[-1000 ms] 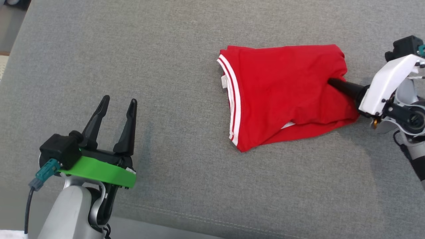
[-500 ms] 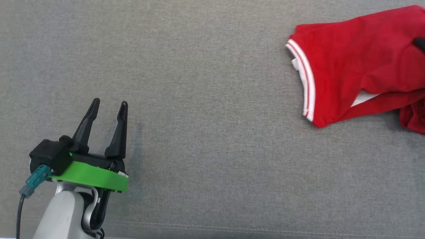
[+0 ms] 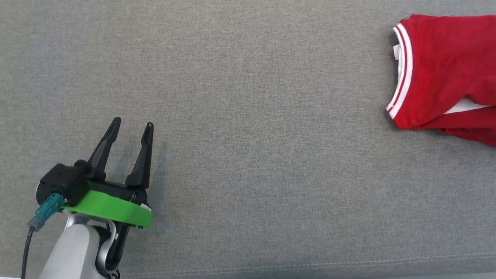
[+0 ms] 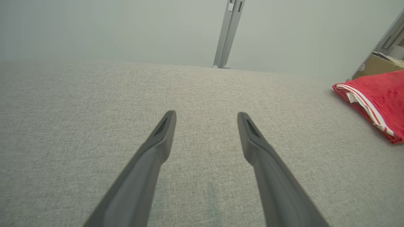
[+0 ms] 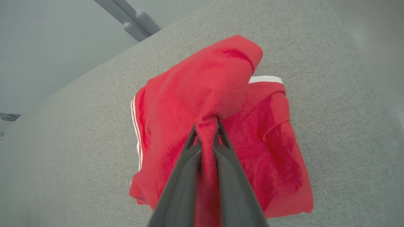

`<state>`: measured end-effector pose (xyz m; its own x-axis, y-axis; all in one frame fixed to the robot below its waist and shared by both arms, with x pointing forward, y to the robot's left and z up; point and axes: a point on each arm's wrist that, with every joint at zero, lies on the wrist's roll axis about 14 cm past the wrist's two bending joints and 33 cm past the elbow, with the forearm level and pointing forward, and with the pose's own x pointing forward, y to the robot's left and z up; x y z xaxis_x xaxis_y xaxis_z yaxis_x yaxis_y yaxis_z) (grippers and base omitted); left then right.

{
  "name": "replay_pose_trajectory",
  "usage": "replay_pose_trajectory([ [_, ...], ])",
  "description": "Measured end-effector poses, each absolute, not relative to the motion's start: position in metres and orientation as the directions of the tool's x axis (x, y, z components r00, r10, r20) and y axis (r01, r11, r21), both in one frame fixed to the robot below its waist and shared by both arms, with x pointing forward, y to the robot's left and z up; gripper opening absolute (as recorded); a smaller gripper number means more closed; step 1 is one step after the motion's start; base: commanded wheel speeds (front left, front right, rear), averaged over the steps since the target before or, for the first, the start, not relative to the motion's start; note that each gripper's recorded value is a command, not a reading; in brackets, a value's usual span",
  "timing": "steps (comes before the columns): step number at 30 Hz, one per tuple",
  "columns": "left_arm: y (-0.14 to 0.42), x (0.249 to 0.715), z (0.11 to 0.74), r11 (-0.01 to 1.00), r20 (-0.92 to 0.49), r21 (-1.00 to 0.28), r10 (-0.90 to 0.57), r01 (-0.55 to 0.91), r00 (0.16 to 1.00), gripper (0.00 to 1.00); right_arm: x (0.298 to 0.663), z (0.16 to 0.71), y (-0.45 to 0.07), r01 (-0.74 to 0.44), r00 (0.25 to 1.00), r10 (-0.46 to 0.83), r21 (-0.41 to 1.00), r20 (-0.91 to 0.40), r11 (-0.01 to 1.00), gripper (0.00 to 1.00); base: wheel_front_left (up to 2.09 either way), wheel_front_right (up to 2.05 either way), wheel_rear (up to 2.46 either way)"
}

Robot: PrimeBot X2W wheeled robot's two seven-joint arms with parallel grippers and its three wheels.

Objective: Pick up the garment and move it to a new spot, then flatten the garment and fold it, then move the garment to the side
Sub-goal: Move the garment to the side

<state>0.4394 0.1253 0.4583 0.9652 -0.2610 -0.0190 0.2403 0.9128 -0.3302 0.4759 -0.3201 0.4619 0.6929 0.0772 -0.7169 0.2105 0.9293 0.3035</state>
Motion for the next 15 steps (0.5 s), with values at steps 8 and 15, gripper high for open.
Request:
replay_pose_trajectory([
  [8, 0.105, 0.434, 0.448, 0.894, -0.047, -0.348, -0.316, 0.281, 0.948, 1.00, 0.447, 0.422, -0.362, 0.305, 0.650, -0.136, 0.093, -0.747, 0.948, 1.00, 0.00, 0.00, 0.00],
  [15, 0.109, 0.430, 0.449, 0.901, -0.054, -0.340, -0.306, 0.270, 0.951, 1.00, 0.456, 0.441, -0.372, 0.262, 0.764, -0.240, -0.052, -0.599, 0.964, 1.00, 0.00, 0.00, 0.00],
])
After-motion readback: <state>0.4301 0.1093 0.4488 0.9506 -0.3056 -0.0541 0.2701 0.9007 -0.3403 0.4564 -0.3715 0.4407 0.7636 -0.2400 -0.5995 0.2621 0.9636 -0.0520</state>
